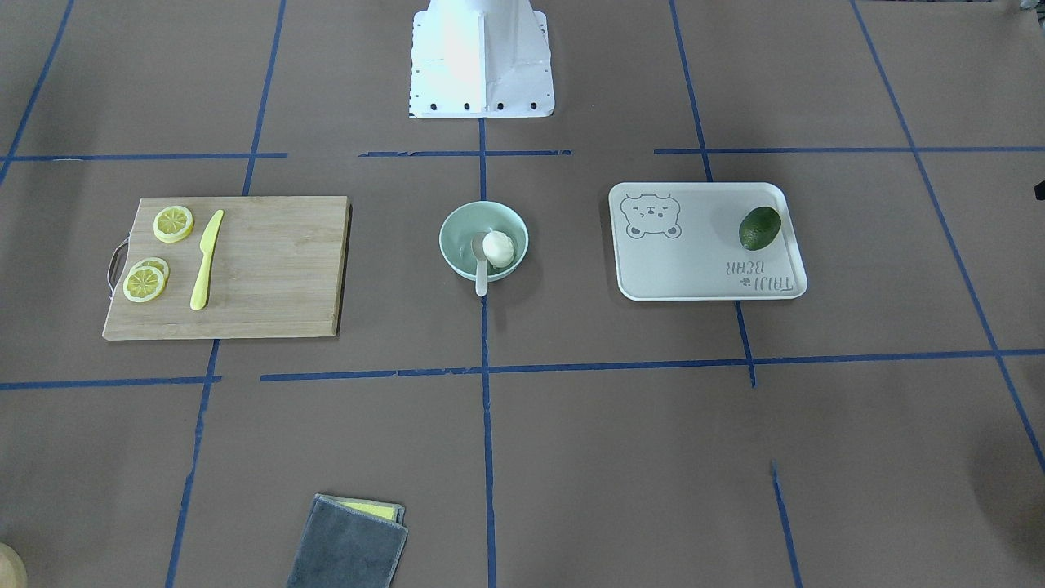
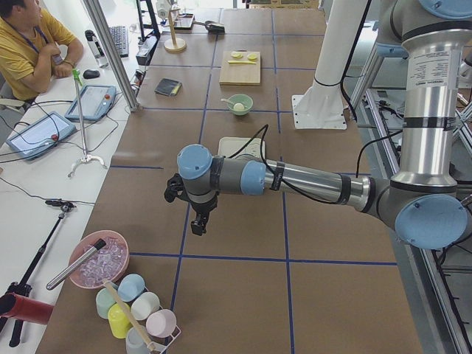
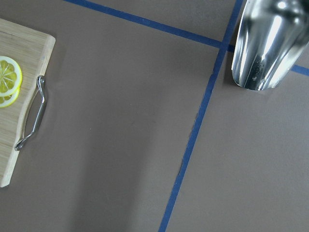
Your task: Put spoon and bun in bowl
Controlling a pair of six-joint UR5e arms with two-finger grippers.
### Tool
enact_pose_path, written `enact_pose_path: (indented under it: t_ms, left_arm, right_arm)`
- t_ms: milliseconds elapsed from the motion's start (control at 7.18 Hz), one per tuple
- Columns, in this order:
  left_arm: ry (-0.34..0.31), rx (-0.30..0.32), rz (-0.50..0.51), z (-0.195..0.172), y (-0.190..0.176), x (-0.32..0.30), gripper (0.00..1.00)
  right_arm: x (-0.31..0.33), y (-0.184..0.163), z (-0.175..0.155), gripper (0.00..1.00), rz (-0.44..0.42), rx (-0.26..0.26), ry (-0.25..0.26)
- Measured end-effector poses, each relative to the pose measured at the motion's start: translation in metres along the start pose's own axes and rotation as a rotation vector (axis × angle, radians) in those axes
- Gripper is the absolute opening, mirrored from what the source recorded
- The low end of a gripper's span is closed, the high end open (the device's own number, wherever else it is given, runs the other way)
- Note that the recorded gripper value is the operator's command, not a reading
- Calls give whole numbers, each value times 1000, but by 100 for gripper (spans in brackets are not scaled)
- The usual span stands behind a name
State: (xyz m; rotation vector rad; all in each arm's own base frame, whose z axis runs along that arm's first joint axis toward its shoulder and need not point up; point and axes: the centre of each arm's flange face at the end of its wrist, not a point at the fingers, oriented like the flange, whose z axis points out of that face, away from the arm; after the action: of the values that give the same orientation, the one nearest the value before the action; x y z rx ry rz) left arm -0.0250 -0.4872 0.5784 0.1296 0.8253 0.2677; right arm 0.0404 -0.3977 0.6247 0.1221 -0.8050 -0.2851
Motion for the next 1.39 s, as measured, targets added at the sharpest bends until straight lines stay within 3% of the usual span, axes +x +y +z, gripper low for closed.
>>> enact_pose_path:
  t_ms: [557, 1393]
  left_arm:
    - [-79, -37, -47, 10, 16, -22, 100]
    - [-78, -58, -86, 19, 29, -40, 100]
  right_arm:
    - [4, 6, 0, 100, 11, 2, 2]
    - [7, 1, -20, 100, 29, 43, 13]
